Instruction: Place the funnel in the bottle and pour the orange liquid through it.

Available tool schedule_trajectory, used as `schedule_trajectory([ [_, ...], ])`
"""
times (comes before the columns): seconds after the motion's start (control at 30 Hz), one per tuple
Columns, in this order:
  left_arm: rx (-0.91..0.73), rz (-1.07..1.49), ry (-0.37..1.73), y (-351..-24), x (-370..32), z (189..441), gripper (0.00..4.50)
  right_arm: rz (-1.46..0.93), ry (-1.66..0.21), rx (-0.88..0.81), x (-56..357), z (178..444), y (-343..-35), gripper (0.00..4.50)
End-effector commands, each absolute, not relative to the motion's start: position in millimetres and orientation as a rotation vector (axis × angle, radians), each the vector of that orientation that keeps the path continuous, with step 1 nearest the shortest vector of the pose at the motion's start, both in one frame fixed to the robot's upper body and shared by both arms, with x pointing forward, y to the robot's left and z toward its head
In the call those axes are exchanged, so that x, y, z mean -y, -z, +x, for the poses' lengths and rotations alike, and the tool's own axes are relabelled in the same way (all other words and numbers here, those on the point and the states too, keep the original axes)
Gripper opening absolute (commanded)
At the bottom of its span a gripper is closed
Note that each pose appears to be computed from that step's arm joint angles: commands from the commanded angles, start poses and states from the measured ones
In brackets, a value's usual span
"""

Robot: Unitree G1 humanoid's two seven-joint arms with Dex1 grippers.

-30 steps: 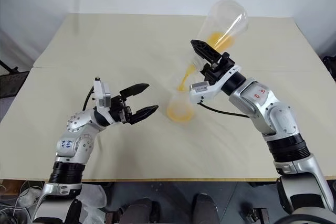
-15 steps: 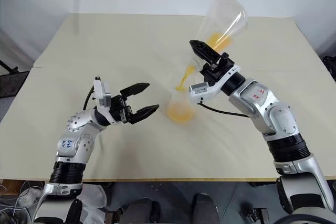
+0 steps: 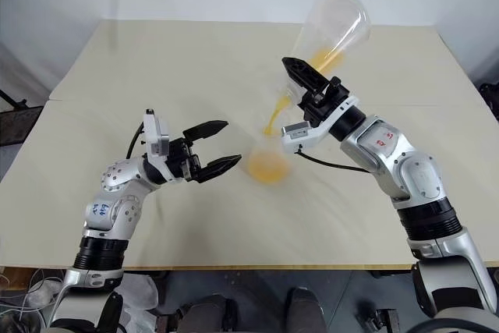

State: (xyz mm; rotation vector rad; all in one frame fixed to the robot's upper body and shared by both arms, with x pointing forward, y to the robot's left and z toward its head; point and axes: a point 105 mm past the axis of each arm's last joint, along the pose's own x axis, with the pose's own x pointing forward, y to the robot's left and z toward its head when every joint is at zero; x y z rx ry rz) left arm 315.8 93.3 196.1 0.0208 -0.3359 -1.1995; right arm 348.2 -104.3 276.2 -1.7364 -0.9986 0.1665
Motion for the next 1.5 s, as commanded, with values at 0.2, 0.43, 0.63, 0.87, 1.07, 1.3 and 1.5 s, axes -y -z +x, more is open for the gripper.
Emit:
schedule_trajectory([
  [0.2,0.4,0.056,1.218,-213.4,-87.0,311.2,4.5,-1.743,-0.109,1.074,105.0,340.2,-296.0,2.47],
  [0.43,0.402,0.056,1.218,-213.7,-86.5,311.2,4.5,-1.756,-0.109,1.088,104.0,339.6,-295.8,2.47],
  [0.63,0.41,0.058,1.213,-214.4,-86.1,312.0,4.5,-1.759,-0.091,1.097,104.9,340.4,-297.7,2.47],
  [0.87,0.41,0.055,1.213,-214.3,-85.5,312.8,4.5,-1.756,-0.081,1.12,102.6,339.1,-300.1,2.47],
  [1.07,0.412,0.054,1.212,-214.5,-85.6,312.9,4.5,-1.756,-0.065,1.134,102.1,338.0,-301.6,2.47],
  [1.3,0.418,0.053,1.207,-215.2,-85.8,313.1,4.5,-1.755,-0.052,1.15,101.4,337.3,-302.7,2.47],
  [1.5,0.417,0.052,1.202,-215.0,-86.5,313.2,4.5,-1.736,-0.068,1.13,101.6,338.6,-298.9,2.47],
])
